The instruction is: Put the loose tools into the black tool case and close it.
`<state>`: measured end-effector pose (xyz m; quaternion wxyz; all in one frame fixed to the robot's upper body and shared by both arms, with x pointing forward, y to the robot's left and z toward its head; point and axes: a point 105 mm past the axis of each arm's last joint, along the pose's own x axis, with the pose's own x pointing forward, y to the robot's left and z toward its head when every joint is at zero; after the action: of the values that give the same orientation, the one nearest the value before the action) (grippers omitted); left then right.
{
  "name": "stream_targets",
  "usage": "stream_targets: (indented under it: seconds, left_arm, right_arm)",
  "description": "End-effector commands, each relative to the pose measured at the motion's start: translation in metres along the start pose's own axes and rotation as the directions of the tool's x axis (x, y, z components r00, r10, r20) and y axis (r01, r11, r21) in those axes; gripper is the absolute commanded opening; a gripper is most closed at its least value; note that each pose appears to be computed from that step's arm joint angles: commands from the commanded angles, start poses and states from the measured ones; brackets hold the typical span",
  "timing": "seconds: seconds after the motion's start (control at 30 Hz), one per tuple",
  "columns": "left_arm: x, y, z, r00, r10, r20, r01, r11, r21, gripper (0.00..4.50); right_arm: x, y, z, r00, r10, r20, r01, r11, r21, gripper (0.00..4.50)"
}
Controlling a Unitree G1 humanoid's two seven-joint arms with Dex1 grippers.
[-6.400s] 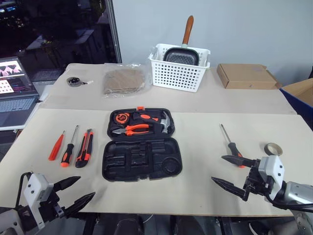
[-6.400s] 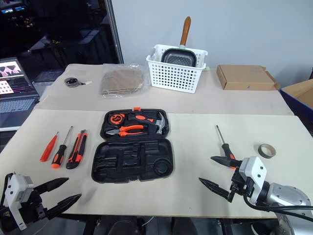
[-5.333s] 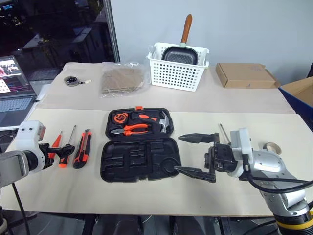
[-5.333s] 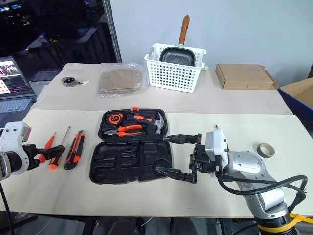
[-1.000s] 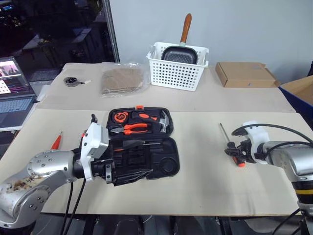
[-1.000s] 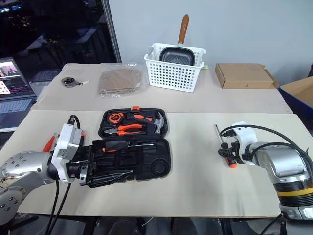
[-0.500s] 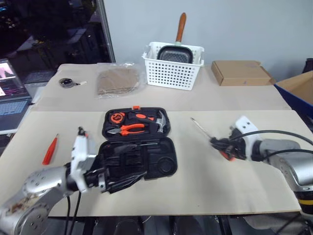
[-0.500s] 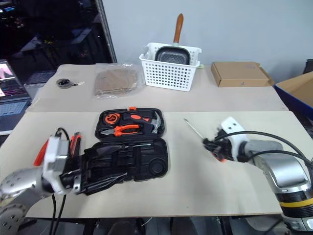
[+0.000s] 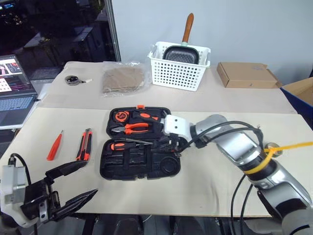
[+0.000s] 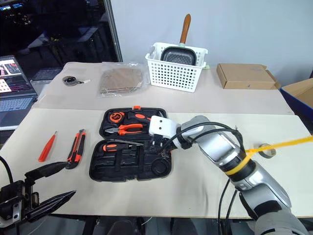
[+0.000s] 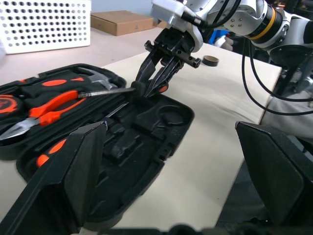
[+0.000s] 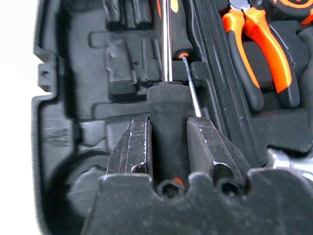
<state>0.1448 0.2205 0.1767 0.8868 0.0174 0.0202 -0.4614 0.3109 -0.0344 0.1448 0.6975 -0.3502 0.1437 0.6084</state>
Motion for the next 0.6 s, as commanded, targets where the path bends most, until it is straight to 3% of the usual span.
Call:
stream_targets:
  seconds: [0.03, 0.23, 0.6]
  left_arm:
    - [0.007, -0.005, 0.011, 1.000, 0.004, 0.009, -0.005, 0.999, 0.043, 4.50]
    - [0.020, -0.005, 0.019, 0.999, 0.033, 0.022, -0.034, 0.998, 0.048, 4.50]
    - [0.027, -0.003, 0.024, 0.999, 0.038, 0.016, -0.039, 0.999, 0.026, 4.50]
  right_arm:
    - [0.005, -0.002, 0.010, 0.999, 0.030, -0.033, -0.033, 0.994, -0.101, 0.70]
    - [0.026, 0.004, 0.001, 0.991, 0.094, -0.091, -0.108, 0.979, -0.173, 0.69]
    - [0.041, -0.006, -0.004, 0.991, 0.077, -0.111, -0.087, 0.992, -0.087, 0.69]
